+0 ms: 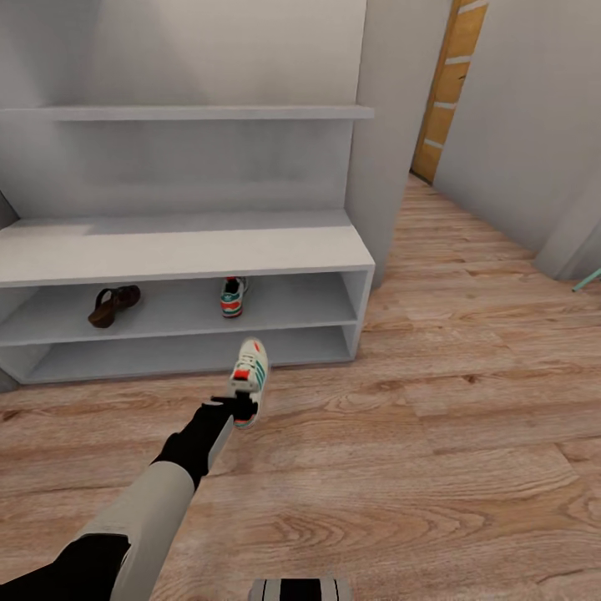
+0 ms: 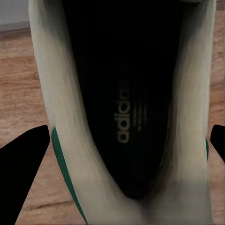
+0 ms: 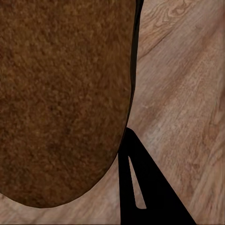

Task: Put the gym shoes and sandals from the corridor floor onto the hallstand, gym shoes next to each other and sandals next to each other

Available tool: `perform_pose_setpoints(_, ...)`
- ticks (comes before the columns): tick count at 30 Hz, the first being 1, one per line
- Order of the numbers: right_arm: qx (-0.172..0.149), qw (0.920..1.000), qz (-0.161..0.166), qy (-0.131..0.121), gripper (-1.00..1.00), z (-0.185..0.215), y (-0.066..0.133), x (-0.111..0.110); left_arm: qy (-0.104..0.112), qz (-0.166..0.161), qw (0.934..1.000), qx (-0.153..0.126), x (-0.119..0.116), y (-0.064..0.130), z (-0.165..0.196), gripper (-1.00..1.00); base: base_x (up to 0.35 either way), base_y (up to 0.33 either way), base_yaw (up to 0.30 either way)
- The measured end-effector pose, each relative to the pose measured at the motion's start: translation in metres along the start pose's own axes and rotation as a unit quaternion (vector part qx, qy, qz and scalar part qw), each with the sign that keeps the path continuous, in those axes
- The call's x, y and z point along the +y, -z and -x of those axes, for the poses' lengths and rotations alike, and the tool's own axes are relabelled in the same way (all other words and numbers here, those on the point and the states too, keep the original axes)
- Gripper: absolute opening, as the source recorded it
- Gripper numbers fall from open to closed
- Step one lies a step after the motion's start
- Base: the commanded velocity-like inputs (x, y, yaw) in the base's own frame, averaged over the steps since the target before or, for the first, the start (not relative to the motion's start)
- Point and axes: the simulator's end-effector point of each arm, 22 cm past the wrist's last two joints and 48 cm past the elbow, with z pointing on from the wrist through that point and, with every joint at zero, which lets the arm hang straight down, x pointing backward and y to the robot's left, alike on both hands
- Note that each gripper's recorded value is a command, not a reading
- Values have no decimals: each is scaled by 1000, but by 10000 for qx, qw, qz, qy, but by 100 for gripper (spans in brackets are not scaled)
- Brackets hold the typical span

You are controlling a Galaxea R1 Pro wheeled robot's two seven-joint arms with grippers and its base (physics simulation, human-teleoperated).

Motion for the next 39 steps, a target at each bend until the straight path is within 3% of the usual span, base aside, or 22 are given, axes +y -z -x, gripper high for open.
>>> perform_pose_setpoints(9, 72, 9999, 67, -40, -100, -11, 3, 11, 14, -7, 9996, -266, -1, 2, 19, -100, 0, 0, 0)
perform_pose_setpoints(39, -39, 9997, 136, -186, -100, -1, 7, 17, 18, 13, 9985, -554, 1, 20, 49, -100, 0, 0, 0)
